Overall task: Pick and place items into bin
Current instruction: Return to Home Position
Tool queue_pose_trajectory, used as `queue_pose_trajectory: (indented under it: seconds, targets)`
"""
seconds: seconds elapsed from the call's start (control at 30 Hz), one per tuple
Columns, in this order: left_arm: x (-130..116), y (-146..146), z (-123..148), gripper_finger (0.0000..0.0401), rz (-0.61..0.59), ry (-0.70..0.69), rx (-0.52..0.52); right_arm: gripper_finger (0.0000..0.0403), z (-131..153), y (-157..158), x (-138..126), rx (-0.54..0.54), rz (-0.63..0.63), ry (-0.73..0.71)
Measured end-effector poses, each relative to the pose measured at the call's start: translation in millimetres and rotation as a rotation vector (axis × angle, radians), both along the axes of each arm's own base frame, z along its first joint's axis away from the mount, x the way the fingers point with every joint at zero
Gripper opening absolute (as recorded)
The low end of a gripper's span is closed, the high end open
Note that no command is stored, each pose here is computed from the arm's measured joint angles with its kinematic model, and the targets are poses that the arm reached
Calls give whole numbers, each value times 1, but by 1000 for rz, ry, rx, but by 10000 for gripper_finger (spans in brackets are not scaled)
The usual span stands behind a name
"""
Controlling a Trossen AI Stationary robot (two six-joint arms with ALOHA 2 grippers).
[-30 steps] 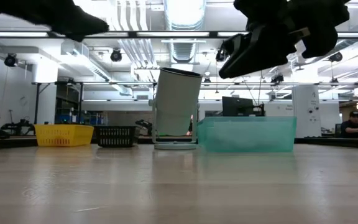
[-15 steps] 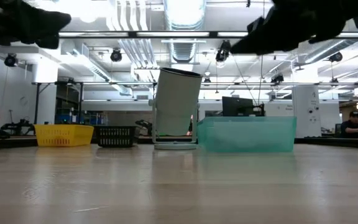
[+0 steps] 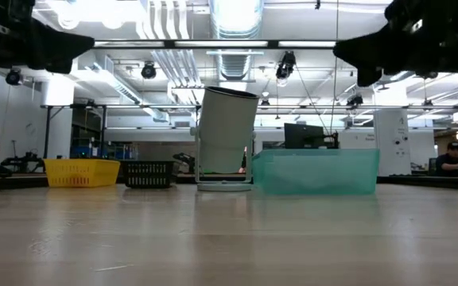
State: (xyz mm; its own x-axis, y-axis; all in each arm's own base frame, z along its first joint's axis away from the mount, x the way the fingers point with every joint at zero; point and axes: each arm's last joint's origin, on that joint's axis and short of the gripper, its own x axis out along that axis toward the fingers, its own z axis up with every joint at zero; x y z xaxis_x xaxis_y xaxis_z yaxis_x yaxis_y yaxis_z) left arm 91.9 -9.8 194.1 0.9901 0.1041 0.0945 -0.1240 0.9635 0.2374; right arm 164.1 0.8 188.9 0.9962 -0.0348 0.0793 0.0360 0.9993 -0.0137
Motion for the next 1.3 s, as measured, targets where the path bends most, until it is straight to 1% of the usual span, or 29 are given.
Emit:
queue_pose_trajectory:
  seconds: [0.13,0.2,0.27,0.37,0.47,0.57,0.73,0.83,0.9,1.0,1.3]
  targets:
    - [0,0,1,0,0,-1,-9,42,-5,-13,-14,36,-24,13]
    - [0,0,-1,0,1,12,-18,42,-12,-14,-21,34,-56,66]
    - [0,1,-3,0,18,31,-23,42,-20,-13,-27,40,-54,111]
    - [0,1,-7,0,24,67,-49,42,-21,-9,-35,49,-30,77]
    - [0,1,-10,0,22,100,-105,42,-22,-6,-42,49,-47,96]
    - [0,1,-14,0,23,135,-128,42,-24,-3,-48,48,-44,112]
    - [1,0,-17,0,9,140,-137,42,-20,0,-58,40,-17,62]
    - [2,0,-21,0,3,125,-155,42,-20,0,-63,31,-23,55]
    - [3,-1,-22,0,-1,115,-162,42,-21,-1,-66,29,-40,57]
    - [3,-2,-22,0,-33,115,-176,42,-19,0,-67,24,-6,36]
    - [3,-2,-22,0,-31,111,-184,43,-22,0,-65,9,-14,77]
